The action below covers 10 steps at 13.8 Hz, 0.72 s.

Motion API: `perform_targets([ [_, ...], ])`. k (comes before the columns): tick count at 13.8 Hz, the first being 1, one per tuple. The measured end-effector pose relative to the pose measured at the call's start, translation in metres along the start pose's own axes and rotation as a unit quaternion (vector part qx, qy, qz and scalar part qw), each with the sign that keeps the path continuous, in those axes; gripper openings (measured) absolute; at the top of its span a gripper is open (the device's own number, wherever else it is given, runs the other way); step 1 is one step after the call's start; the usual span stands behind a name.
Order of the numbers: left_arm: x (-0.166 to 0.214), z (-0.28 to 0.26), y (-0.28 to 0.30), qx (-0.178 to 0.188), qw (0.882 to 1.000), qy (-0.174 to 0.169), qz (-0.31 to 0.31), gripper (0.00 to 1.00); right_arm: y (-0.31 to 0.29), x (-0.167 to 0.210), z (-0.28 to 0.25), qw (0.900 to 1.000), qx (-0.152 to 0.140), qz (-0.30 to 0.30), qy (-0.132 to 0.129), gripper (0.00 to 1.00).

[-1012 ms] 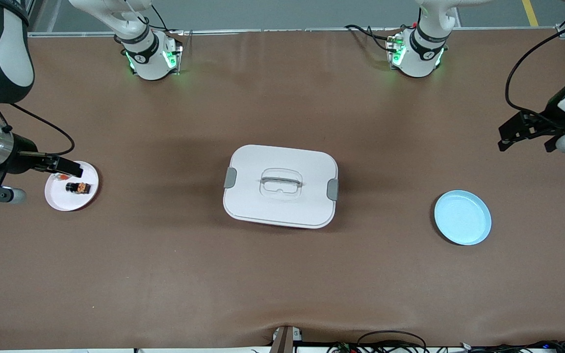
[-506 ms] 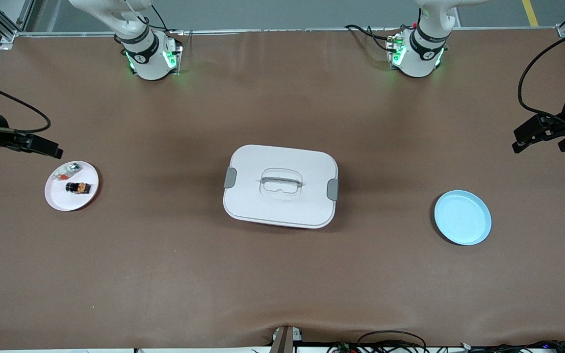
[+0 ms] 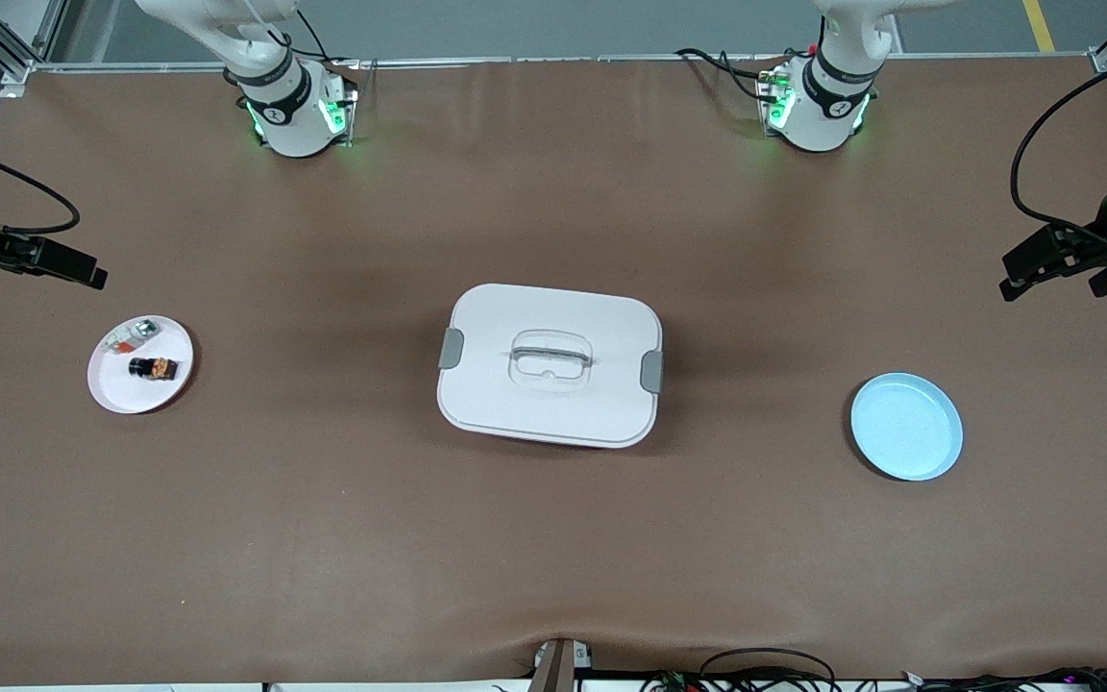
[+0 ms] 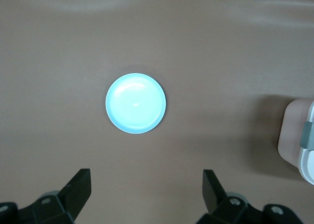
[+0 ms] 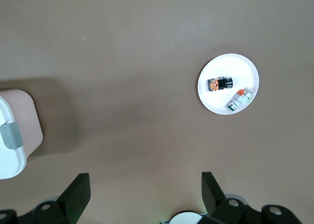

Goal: Transfer orange switch to right arm and place

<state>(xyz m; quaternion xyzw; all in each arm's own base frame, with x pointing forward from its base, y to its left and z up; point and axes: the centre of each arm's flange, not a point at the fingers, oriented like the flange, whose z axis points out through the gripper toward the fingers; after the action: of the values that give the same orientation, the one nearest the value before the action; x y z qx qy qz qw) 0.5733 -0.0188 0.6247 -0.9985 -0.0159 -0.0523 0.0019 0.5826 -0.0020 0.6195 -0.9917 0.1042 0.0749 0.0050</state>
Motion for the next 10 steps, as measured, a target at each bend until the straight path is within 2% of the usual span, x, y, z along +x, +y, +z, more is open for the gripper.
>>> perform_targets([
  [10,0.0000,-0.0013,0.0023,0.000,1.000,0.001,0.002,1.00,0.0040,0.0010,0.0004,1.000,0.000,0.005,0.000,1.00],
])
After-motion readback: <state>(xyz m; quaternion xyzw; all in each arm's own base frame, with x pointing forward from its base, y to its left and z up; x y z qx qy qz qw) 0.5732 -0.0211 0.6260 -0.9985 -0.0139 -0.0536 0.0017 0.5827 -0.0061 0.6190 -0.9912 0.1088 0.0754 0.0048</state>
